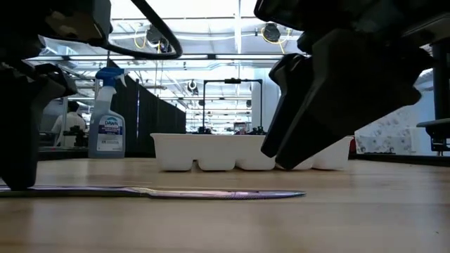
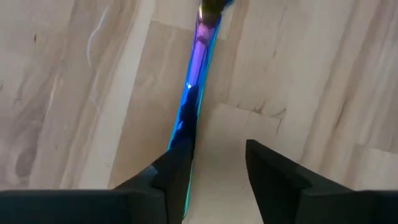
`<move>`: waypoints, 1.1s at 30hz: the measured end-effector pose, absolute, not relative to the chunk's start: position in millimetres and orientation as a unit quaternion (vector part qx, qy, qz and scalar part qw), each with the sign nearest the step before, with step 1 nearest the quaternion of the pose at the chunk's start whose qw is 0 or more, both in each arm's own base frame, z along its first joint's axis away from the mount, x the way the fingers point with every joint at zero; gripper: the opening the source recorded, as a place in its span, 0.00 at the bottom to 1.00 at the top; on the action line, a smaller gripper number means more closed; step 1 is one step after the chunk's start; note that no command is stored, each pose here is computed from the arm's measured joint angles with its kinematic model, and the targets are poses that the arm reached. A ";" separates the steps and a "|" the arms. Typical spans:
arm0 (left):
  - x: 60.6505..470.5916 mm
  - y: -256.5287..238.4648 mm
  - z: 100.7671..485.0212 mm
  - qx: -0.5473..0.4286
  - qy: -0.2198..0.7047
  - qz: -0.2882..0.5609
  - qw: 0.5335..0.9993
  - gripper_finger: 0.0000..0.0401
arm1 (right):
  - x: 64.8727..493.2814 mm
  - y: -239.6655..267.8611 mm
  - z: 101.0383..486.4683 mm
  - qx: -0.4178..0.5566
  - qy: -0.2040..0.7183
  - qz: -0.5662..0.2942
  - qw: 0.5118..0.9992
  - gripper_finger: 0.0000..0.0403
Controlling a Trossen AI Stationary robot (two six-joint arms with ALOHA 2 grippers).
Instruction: Sort silverware
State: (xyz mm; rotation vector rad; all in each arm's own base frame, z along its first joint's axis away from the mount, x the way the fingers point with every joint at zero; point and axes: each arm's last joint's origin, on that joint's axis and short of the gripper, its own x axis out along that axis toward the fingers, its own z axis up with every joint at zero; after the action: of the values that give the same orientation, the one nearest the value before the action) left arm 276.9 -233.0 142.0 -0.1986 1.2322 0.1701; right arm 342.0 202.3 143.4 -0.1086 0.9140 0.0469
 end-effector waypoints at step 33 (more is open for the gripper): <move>299.9 -192.9 141.8 -0.065 0.655 -0.010 0.753 0.36 | 344.5 200.2 144.5 -0.072 0.434 0.033 0.897 0.44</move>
State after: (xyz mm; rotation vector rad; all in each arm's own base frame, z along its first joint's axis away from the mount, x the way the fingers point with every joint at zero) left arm 299.9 -192.9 141.8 -0.1417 1.4303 -0.0210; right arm 344.5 200.2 144.5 -0.1500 0.8998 0.0676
